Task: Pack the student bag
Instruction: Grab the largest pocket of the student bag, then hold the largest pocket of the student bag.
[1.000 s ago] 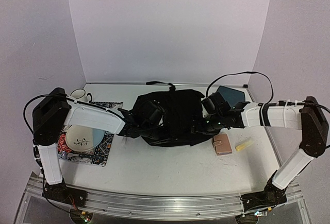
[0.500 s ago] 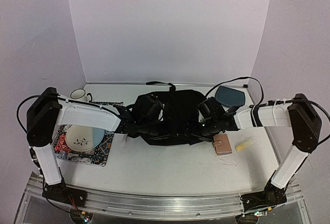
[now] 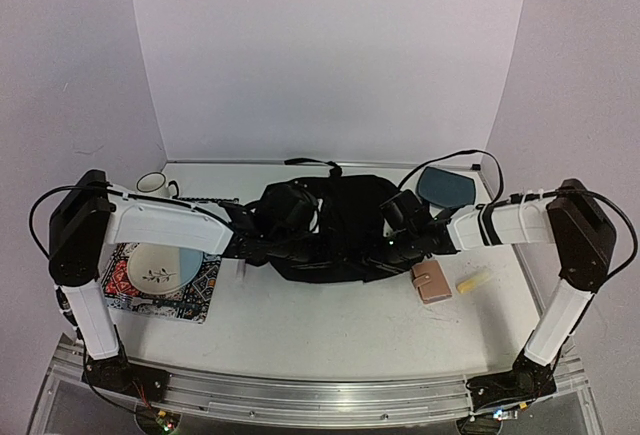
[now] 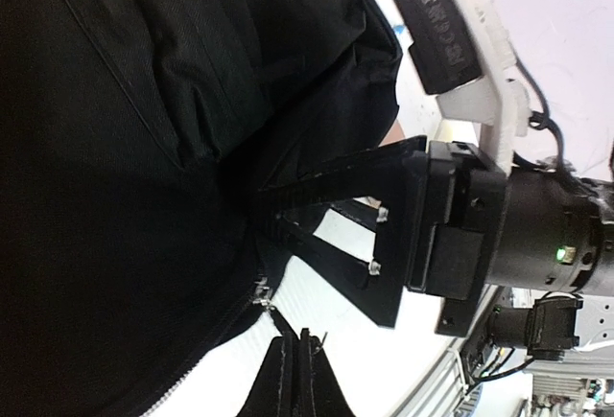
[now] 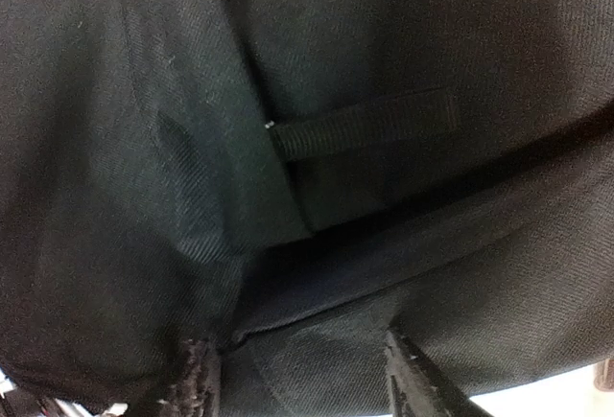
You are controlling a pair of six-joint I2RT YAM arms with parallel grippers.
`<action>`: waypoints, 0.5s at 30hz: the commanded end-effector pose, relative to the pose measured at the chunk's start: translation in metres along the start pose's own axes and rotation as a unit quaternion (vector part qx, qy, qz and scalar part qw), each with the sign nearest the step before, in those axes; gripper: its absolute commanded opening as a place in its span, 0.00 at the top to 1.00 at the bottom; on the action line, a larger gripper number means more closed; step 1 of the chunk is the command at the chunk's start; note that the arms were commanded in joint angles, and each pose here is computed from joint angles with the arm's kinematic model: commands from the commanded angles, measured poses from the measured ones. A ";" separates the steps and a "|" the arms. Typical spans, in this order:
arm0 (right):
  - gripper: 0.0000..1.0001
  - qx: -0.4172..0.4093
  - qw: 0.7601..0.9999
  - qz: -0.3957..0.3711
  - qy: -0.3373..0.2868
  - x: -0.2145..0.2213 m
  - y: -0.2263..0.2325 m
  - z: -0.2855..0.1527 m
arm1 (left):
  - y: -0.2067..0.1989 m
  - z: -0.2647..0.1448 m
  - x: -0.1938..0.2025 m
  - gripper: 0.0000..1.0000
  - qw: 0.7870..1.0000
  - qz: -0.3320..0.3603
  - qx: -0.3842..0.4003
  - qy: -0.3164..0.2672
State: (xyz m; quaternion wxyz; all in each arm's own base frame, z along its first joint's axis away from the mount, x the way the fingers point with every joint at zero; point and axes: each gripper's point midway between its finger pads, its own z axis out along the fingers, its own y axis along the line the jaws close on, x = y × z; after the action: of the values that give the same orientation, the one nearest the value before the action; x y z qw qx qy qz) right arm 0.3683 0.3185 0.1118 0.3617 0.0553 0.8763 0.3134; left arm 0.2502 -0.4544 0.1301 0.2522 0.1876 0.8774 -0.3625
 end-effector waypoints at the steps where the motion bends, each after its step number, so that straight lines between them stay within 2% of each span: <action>1: 0.49 0.053 0.998 -0.024 -0.011 -0.006 -0.024 0.008 | -0.051 -0.052 -0.058 1.00 0.994 0.042 0.049 -0.094; 4: 0.54 0.095 0.994 -0.046 -0.013 -0.005 -0.041 0.008 | -0.052 -0.061 -0.063 1.00 0.993 0.051 0.041 -0.100; 7: 0.66 0.132 0.990 -0.056 -0.015 -0.006 -0.059 0.006 | -0.052 -0.066 -0.066 1.00 0.992 0.058 0.034 -0.104; 9: 0.71 0.147 0.987 -0.056 -0.019 -0.010 -0.070 0.003 | -0.048 -0.069 -0.066 1.00 0.992 0.062 0.022 -0.104; 15: 0.72 0.172 0.982 -0.061 -0.039 -0.033 -0.093 -0.014 | -0.012 -0.078 -0.063 1.00 0.991 0.064 -0.053 -0.101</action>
State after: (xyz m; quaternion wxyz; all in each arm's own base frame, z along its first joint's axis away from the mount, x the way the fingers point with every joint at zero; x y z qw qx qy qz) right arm 0.3925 0.2908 0.1084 0.4037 0.0512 0.8798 0.2458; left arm 0.2555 -0.4297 0.1556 0.2992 0.2075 0.8768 -0.3141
